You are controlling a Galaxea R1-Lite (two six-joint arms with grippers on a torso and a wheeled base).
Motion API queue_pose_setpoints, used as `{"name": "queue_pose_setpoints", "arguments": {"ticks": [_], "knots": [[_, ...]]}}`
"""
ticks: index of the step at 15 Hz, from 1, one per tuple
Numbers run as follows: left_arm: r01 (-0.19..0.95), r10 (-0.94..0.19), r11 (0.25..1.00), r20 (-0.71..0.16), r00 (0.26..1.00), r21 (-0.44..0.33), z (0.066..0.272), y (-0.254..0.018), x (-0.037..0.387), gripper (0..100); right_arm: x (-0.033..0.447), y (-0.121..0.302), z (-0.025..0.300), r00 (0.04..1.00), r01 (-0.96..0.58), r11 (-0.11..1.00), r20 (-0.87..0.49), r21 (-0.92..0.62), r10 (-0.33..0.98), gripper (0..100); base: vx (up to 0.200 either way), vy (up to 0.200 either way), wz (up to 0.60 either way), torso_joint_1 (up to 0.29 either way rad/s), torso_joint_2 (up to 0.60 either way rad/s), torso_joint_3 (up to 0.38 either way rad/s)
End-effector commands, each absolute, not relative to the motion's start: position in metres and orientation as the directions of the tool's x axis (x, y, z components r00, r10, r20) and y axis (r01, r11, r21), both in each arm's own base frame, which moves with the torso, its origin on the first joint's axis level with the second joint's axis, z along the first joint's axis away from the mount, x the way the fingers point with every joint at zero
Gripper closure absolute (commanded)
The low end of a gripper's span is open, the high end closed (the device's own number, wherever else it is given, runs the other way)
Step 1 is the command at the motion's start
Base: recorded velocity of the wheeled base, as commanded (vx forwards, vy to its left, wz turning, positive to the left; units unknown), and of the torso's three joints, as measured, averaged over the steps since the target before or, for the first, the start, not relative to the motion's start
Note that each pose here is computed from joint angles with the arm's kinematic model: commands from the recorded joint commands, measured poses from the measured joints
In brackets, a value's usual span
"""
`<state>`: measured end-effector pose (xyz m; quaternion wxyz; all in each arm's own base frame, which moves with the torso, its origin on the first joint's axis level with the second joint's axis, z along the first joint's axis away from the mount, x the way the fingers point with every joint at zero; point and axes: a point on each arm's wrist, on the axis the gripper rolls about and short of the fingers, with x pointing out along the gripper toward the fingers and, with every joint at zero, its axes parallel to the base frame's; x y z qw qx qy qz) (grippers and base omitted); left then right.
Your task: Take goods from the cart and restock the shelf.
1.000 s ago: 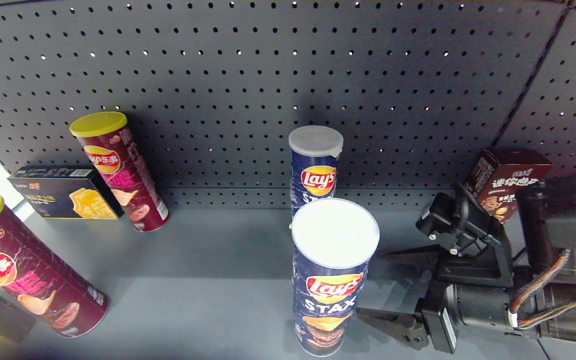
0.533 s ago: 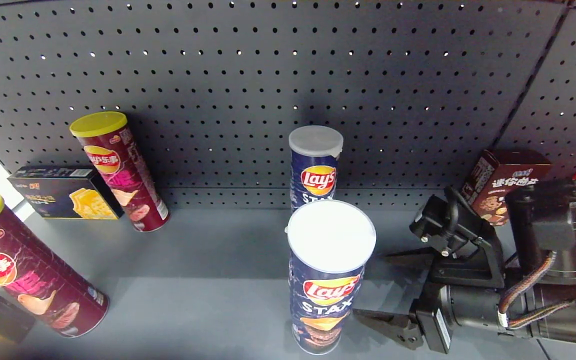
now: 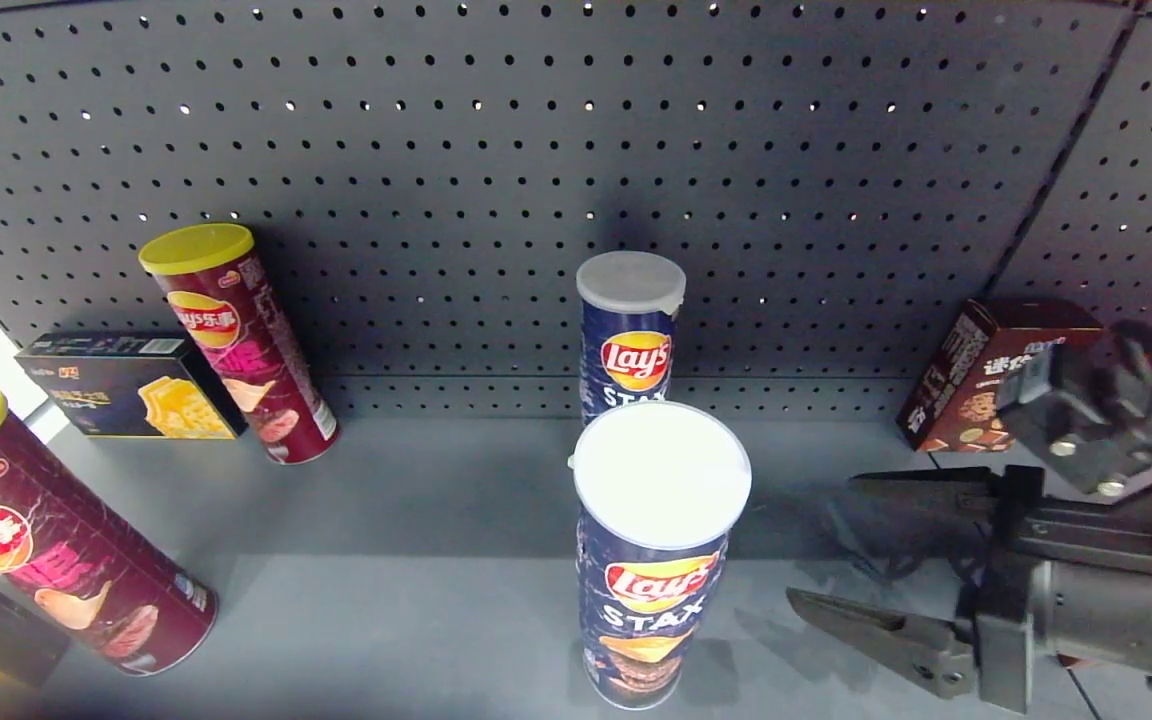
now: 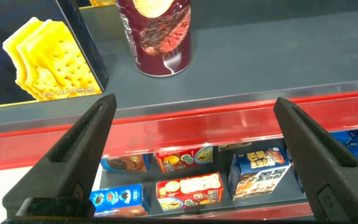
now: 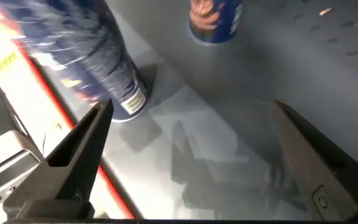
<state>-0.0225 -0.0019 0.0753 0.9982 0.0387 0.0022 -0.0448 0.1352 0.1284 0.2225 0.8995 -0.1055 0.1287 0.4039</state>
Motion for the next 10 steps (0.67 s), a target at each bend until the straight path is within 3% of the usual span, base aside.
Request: {"name": "queue_pose_setpoints", "arguments": {"ticks": [1,10], "knots": [[0.091,-0.09,0.993,-0.009,0.996,0.077,0.075,-0.002,-0.022,0,0.107,0.103,0.234,0.657,-0.751,0.652,-0.214,-0.102,0.723,0,0.0,0.0,0.0,0.0,0.0,0.0],[0.083,-0.083,0.994,-0.006,0.997,0.065,0.075,-0.002,-0.023,0,0.082,0.097,0.225,0.577,-0.816,0.569,-0.202,-0.103,0.791,0,0.0,0.0,0.0,0.0,0.0,0.0]]}}
